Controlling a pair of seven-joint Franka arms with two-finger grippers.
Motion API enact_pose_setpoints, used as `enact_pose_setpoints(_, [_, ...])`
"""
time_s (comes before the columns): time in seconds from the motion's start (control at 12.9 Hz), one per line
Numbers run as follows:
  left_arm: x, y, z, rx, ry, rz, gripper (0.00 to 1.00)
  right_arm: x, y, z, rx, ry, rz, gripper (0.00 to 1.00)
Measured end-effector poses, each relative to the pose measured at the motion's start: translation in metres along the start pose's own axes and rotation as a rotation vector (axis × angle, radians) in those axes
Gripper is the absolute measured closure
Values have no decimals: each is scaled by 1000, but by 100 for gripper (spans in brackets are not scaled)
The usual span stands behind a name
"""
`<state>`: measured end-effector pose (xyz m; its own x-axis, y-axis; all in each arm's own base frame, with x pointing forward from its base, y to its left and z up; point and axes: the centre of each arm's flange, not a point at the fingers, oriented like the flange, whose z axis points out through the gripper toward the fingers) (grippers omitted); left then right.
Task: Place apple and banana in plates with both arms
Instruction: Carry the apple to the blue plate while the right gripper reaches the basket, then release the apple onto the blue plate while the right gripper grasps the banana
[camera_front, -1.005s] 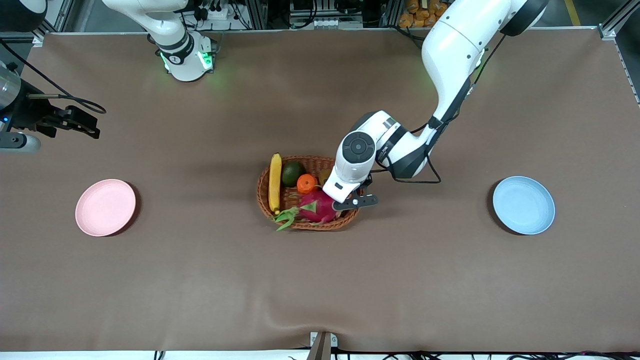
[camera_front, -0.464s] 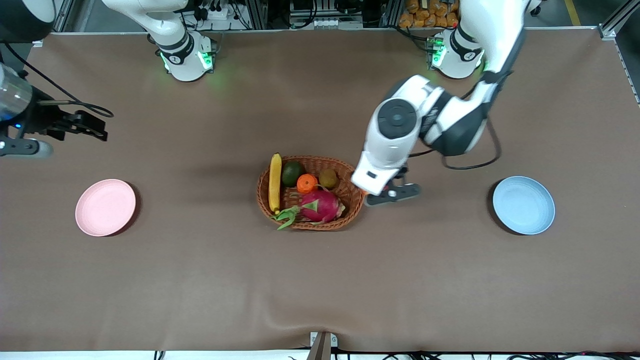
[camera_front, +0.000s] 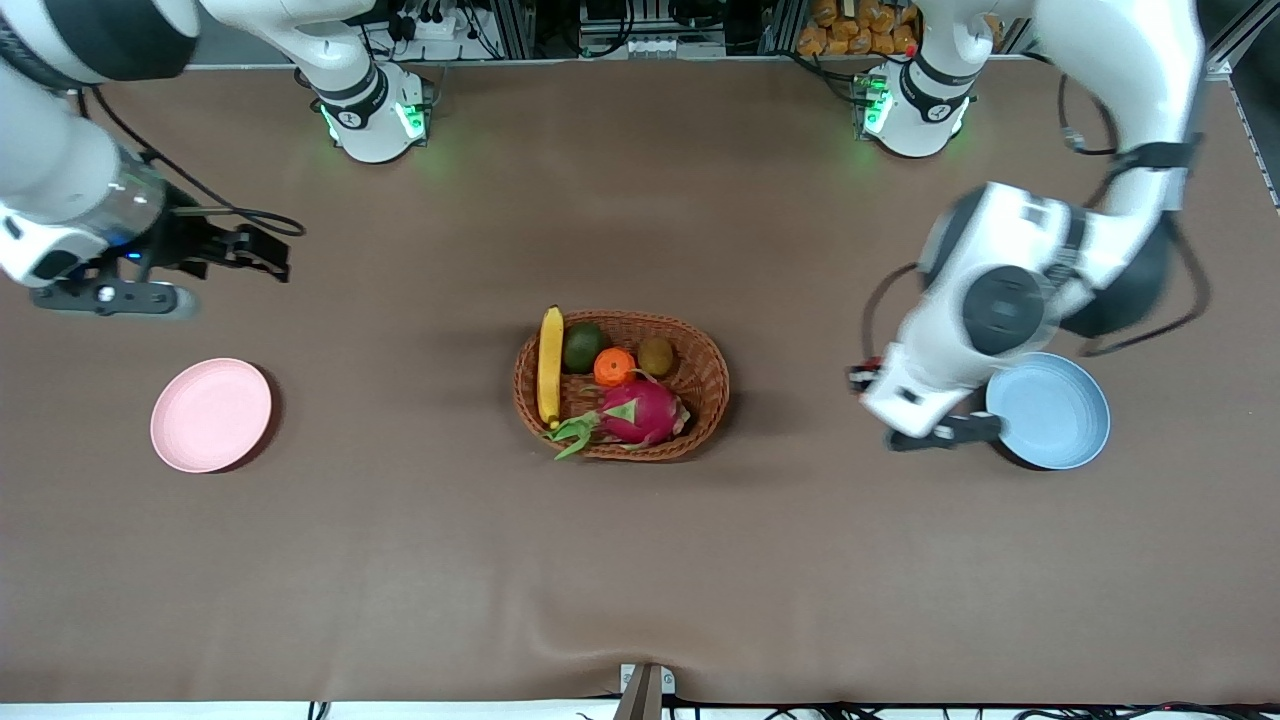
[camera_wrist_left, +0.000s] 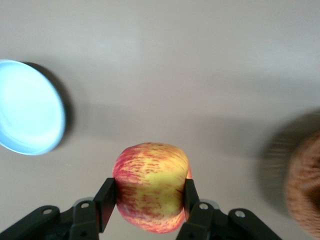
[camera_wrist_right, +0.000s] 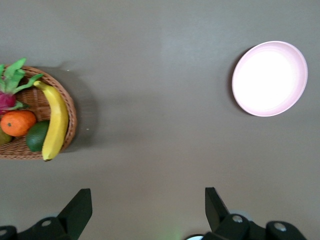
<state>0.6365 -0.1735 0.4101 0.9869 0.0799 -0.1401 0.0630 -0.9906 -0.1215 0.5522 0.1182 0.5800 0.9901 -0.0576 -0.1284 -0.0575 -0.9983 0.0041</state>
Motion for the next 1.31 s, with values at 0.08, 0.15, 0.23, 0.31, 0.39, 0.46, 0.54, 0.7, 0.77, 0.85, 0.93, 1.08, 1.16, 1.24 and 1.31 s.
enact_pose_setpoints(0.08, [9, -37, 5, 15, -5, 40, 41, 2, -15, 7, 1, -3, -3, 0])
enact_pose_setpoints(0.15, [19, -75, 11, 25, -13, 80, 41, 5, -30, 17, 2, -7, -12, 0])
enact_pose_setpoints(0.23, [27, -114, 19, 22, -20, 120, 41, 9, -44, 28, 1, -10, -17, 0])
enact_pose_setpoints(0.31, [34, -152, 31, 11, -21, 151, 41, 13, -58, 40, -2, -16, -6, 0])
enact_pose_setpoints(0.39, [40, -190, 48, -4, -20, 179, 41, 17, -75, 55, -5, -20, 10, 0])
enact_pose_setpoints(0.46, [46, -224, 70, -22, -16, 207, 41, 20, -97, 72, -9, -21, 15, 0])
enact_pose_setpoints(0.54, [50, -253, 102, -43, -10, 226, 41, 23, -123, 94, -16, -27, 11, 0])
enact_pose_setpoints(0.7, [54, -279, 154, -78, -14, 246, 41, 28, -156, 135, -29, -43, -11, 0])
enact_pose_setpoints(0.77, [54, -285, 174, -94, -30, 261, 41, 31, -167, 153, -34, -50, -20, 0])
enact_pose_setpoints(0.85, [53, -292, 192, -119, -46, 267, 41, 34, -175, 168, -38, -54, -20, 2])
enact_pose_setpoints(0.93, [52, -297, 204, -159, -55, 264, 41, 36, -182, 181, -38, -52, -5, 3])
enact_pose_setpoints(1.08, [52, -300, 213, -223, -54, 250, 41, 38, -202, 208, -37, -43, 15, 6])
enact_pose_setpoints(1.16, [52, -299, 212, -236, -51, 244, 41, 38, -213, 223, -40, -44, 10, 6])
enact_pose_setpoints(1.24, [53, -297, 210, -251, -46, 238, 41, 37, -221, 238, -46, -49, 7, 6])
enact_pose_setpoints(1.31, [53, -296, 210, -265, -44, 230, 41, 38, -227, 252, -50, -53, 2, 5])
